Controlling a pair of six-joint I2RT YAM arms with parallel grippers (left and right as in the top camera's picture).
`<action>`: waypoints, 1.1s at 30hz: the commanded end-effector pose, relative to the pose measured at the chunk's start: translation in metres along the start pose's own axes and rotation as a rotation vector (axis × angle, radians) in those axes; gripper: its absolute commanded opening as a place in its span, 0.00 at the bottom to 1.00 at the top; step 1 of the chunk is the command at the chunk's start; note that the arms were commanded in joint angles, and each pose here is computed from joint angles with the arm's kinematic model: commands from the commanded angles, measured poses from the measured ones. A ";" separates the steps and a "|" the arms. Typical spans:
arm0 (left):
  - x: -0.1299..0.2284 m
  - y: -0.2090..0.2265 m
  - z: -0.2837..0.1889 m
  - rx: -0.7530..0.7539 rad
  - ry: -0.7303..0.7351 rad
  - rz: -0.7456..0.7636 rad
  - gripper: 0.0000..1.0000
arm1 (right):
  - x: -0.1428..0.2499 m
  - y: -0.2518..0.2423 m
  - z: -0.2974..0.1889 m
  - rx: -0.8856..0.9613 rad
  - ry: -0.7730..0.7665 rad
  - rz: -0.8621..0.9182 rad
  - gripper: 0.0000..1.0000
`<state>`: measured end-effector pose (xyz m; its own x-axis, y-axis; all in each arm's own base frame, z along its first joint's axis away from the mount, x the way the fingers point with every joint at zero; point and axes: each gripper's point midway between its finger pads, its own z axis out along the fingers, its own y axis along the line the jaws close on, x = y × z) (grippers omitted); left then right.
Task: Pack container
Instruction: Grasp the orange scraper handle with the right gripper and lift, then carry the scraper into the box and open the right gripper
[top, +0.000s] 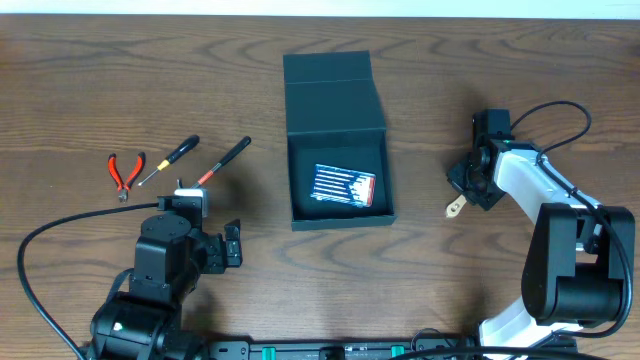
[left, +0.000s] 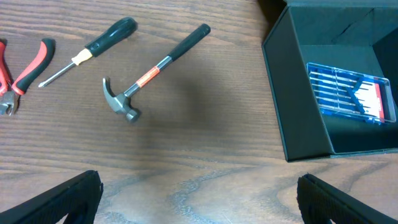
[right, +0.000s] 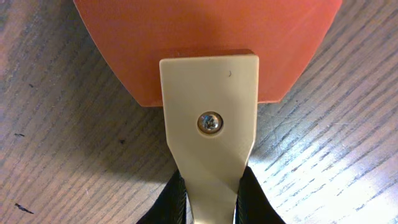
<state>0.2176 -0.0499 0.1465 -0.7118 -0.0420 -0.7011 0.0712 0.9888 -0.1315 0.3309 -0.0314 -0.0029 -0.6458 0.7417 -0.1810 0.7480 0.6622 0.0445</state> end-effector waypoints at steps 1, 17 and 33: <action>-0.009 -0.002 -0.005 0.007 -0.024 -0.001 0.98 | 0.008 0.002 0.010 -0.002 0.055 -0.030 0.01; -0.009 -0.002 -0.005 0.007 -0.024 0.000 0.99 | -0.028 0.026 -0.064 -0.100 -0.083 -0.174 0.01; -0.009 -0.002 -0.005 0.007 -0.024 0.000 0.99 | -0.039 0.059 -0.138 -0.153 -0.254 -0.546 0.01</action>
<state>0.2176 -0.0499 0.1465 -0.7118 -0.0420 -0.7011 0.0712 0.9888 -0.1315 0.3590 -0.0169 0.1036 -0.8304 0.4379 -0.3444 0.4476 0.8925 0.0556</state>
